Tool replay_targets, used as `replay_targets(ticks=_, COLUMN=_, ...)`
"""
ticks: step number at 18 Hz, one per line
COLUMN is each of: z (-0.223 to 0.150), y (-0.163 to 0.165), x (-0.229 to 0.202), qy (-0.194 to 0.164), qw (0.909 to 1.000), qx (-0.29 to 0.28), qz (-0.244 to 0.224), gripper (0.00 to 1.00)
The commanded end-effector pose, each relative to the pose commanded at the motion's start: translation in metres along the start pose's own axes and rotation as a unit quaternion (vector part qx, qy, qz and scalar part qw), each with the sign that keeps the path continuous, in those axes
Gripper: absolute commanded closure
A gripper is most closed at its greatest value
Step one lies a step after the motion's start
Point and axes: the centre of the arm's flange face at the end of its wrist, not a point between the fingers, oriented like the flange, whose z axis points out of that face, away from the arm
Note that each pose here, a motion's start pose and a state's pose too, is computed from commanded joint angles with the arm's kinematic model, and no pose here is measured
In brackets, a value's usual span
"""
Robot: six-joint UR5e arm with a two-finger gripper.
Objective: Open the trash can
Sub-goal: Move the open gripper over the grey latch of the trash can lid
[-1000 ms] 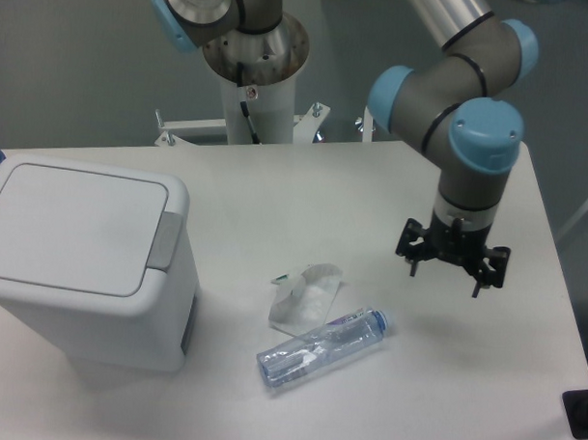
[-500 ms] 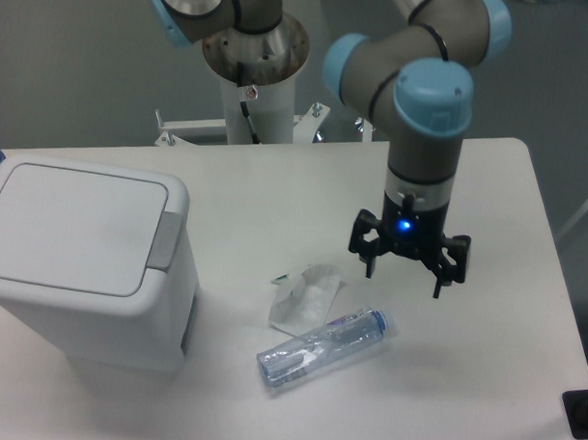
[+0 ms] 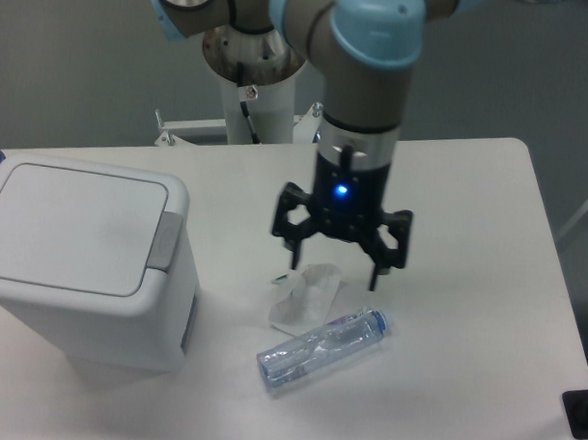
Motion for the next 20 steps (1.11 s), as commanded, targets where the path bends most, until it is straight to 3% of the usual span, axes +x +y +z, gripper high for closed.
replay_targets(ticks=4, z=-0.004, y=0.002, x=0.032, qy=0.017, qw=0.9952, qx=0.01, qz=-0.096, gripper=0.0)
replay_targets(ticks=6, z=-0.001, y=-0.002, x=0.041, qy=0.016, qw=0.9929, qx=0.02, qz=-0.116, gripper=0.0)
replay_targets(ticks=12, z=0.024, y=0.029, x=0.074, qy=0.032, qw=0.9937, qx=-0.01, qz=-0.107, gripper=0.0)
replay_targets(ticks=20, z=0.035, y=0.031, x=0.073, qy=0.029, qw=0.9948, qx=-0.006, qz=-0.097, gripper=0.0)
